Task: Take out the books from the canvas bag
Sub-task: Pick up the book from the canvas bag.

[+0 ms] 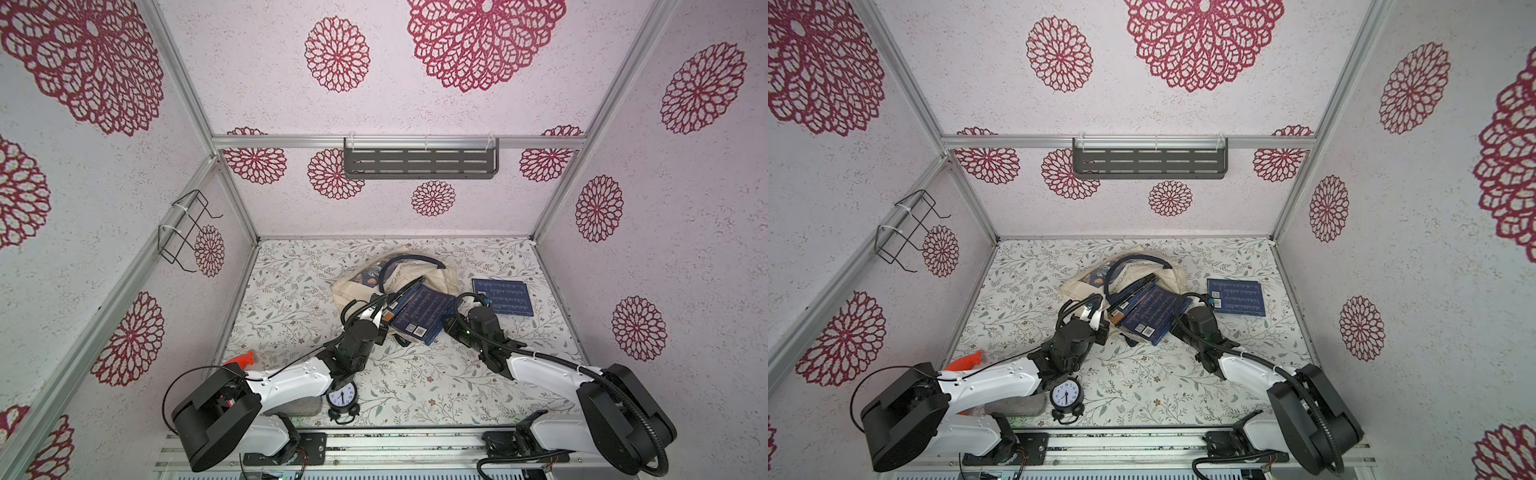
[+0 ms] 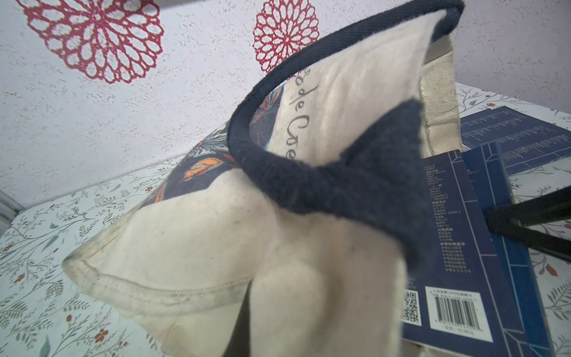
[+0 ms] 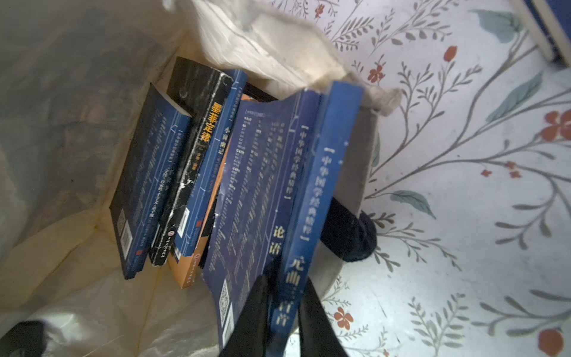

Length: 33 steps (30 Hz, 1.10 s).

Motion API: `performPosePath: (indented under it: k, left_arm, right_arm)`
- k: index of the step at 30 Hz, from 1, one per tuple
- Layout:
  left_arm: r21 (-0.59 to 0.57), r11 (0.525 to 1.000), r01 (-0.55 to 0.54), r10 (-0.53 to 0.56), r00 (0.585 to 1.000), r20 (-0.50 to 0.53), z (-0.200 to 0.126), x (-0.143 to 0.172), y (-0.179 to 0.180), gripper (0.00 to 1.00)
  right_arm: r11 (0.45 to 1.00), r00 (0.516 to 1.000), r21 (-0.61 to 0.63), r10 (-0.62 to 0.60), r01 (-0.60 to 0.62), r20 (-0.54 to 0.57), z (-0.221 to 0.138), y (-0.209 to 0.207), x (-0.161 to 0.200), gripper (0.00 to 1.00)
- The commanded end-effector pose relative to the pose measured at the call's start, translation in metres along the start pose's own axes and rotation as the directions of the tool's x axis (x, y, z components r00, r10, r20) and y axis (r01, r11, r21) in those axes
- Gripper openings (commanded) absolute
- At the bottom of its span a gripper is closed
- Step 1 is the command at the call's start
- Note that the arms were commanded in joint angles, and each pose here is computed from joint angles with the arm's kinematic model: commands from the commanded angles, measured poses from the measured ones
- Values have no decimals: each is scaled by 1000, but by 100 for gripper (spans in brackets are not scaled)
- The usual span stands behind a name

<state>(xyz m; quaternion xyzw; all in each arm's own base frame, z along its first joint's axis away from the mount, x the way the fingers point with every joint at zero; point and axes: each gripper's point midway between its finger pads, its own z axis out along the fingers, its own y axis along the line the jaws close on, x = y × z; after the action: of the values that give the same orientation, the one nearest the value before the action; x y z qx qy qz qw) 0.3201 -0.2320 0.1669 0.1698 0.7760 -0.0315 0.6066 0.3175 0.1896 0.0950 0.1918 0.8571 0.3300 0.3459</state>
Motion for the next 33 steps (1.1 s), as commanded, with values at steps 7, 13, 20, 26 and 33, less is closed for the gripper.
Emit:
performPosePath:
  k: [7, 13, 20, 26, 33]
  left_arm:
    - [36, 999, 26, -28, 997, 66, -2, -26, -9, 0]
    - [36, 999, 29, -32, 997, 65, -2, -26, -9, 0]
    - [34, 999, 29, -31, 998, 62, -2, -26, -9, 0]
    - [28, 999, 28, -30, 998, 61, -1, -25, -9, 0]
    - [19, 1000, 25, -26, 998, 53, 1, -24, -8, 0]
  right_arm:
    - [998, 1000, -62, 0, 2, 31, -13, 28, -16, 0]
    - [996, 997, -83, -30, 37, 74, -36, 42, -35, 0]
    - [989, 988, -96, -98, 110, 122, -65, 61, -56, 0]
    - [984, 988, -123, -114, 127, 108, -79, 70, -60, 0]
    - [968, 968, -166, -157, 190, 194, -109, 89, -78, 0]
